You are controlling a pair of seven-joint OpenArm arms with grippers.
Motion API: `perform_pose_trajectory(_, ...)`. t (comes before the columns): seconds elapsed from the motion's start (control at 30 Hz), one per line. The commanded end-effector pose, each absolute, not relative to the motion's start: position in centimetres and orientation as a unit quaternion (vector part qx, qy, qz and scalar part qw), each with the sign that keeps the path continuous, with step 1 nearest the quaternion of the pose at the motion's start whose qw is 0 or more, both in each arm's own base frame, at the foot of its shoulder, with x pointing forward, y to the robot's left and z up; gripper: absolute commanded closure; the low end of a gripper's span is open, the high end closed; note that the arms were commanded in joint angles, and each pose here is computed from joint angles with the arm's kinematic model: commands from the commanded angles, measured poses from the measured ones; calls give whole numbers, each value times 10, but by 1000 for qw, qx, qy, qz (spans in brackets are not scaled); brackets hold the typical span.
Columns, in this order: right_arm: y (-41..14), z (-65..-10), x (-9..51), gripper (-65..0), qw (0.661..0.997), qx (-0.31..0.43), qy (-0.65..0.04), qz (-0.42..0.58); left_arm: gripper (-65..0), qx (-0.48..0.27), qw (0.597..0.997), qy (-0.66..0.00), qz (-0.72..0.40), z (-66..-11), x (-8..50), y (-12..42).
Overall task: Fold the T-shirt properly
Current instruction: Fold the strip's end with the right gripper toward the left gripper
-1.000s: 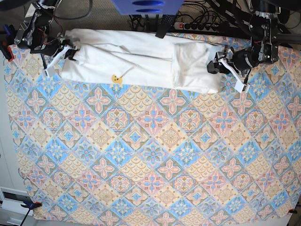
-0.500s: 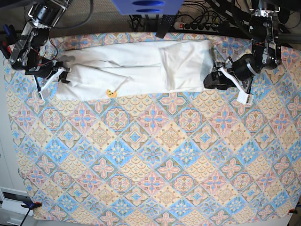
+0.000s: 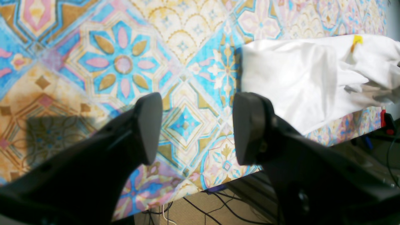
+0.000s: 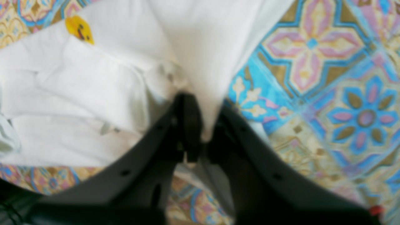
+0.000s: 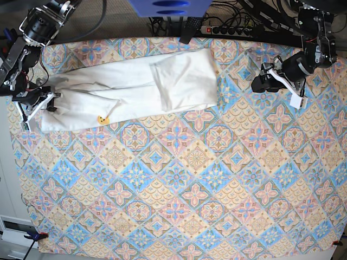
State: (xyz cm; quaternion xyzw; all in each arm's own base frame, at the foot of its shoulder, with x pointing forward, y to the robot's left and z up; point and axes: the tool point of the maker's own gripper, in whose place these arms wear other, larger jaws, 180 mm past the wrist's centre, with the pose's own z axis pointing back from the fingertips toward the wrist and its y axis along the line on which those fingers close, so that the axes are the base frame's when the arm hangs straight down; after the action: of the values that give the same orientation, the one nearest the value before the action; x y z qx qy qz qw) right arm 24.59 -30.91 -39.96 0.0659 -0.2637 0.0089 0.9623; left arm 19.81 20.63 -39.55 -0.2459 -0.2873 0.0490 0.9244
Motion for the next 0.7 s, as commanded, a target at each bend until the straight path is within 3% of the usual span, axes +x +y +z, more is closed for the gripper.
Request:
perform_pose_trajectory(0.0, -315, -374, 259, -4, 952, 46, -300, 27, -342, -246, 920, -302, 43, -387, 204, 209)
perform_pose_trajectory(0.3, -207, -349, 247, -5, 922, 99, -319, 197, -342, -249, 920, -301, 41, -387, 205, 206)
perform_pose_trajectory(0.67, -71, -363, 219, -6, 880, 233, -292, 292, -342, -248, 921, -297, 42, -390, 201, 206)
